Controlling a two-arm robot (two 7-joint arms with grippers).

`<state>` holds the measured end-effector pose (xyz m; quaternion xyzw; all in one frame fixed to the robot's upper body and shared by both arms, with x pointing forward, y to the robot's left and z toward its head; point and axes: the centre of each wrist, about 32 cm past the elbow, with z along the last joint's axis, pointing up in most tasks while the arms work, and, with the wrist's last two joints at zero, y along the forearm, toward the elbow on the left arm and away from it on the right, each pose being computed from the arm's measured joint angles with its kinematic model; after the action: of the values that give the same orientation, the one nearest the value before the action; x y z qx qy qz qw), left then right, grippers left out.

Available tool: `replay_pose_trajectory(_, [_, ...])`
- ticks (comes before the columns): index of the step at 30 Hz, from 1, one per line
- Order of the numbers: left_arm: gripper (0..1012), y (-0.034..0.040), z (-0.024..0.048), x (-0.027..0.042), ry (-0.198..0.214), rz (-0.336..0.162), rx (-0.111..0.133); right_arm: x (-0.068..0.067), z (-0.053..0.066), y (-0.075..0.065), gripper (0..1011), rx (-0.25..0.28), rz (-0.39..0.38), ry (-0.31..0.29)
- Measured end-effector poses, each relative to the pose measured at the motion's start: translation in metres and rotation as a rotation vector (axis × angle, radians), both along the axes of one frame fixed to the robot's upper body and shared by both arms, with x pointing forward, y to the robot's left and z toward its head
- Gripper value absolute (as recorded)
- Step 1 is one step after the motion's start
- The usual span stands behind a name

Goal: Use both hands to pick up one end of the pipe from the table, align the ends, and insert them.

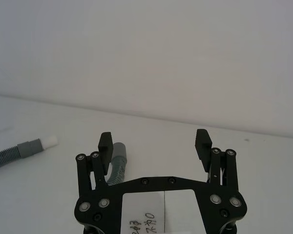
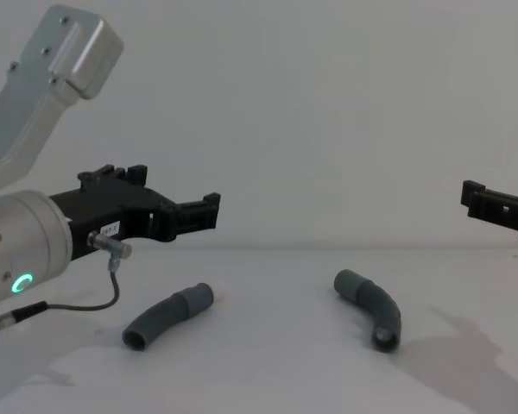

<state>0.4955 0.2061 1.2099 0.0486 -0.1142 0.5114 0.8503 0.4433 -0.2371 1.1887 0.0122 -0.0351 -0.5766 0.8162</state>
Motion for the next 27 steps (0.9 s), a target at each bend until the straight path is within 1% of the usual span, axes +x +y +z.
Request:
replay_pose_trajectory(2, [1001, 0.0025, 0.0018, 0.0010, 0.012, -0.010, 0.009, 0.000, 0.000, 0.000, 1001, 0.000, 0.000, 0.000])
replay_pose_trajectory(4, [1001, 0.0063, 0.0042, 0.0026, 0.037, -0.028, 0.023, 0.000, 0.000, 0.000, 1001, 0.000, 0.000, 0.000])
replay_pose_trajectory(5, [1001, 0.0096, 0.0062, 0.0039, 0.052, -0.038, 0.035, 0.000, 0.000, 0.000, 1001, 0.000, 0.000, 0.000])
replay_pose_trajectory(8, [1001, 0.0137, 0.0091, 0.0060, 0.077, -0.055, 0.052, 0.000, 0.000, 0.000, 1001, 0.000, 0.000, 0.000])
replay_pose_trajectory(9, [1001, 0.0169, 0.0116, 0.0076, 0.096, -0.068, 0.065, 0.000, 0.000, 0.000, 1001, 0.000, 0.000, 0.000])
replay_pose_trajectory(10, [1001, 0.0169, 0.0116, 0.0076, 0.096, -0.068, 0.065, 0.000, 0.000, 0.000, 1001, 0.000, 0.000, 0.000])
replay_pose_trajectory(12, [1001, 0.0235, 0.0162, 0.0119, 0.133, -0.088, 0.089, 0.000, 0.000, 0.000, 1001, 0.000, 0.000, 0.000])
replay_pose_trajectory(13, [1001, 0.0235, 0.0162, 0.0119, 0.133, -0.088, 0.089, 0.000, 0.000, 0.000, 1001, 0.000, 0.000, 0.000])
replay_pose_trajectory(14, [1001, 0.0265, 0.0179, 0.0145, 0.152, -0.097, 0.100, 0.000, 0.000, 0.000, 1001, 0.000, 0.000, 0.000])
replay_pose_trajectory(16, [1001, 0.0293, 0.0198, 0.0173, 0.174, -0.109, 0.110, 0.000, 0.000, 0.000, 1001, 0.000, 0.000, 0.000])
replay_pose_trajectory(17, [1001, 0.0323, 0.0216, 0.0207, 0.194, -0.118, 0.120, 0.000, 0.000, 0.000, 1001, 0.000, 0.000, 0.000])
replay_pose_trajectory(20, [1001, 0.0371, 0.0244, 0.0268, 0.226, -0.129, 0.131, 0.000, 0.000, 0.000, 1001, 0.000, 0.000, 0.000])
replay_pose_trajectory(23, [1001, 0.0395, 0.0264, 0.0307, 0.249, -0.141, 0.134, 0.000, 0.000, 0.000, 1001, 0.000, 0.000, 0.000])
replay_pose_trajectory(24, [1001, 0.0413, 0.0277, 0.0337, 0.263, -0.146, 0.135, 0.000, 0.000, 0.000, 1001, 0.000, 0.000, 0.000])
replay_pose_trajectory(27, [1001, 0.0437, 0.0296, 0.0388, 0.292, -0.157, 0.134, 0.000, 0.000, 0.000, 1001, 0.000, 0.000, 0.000])
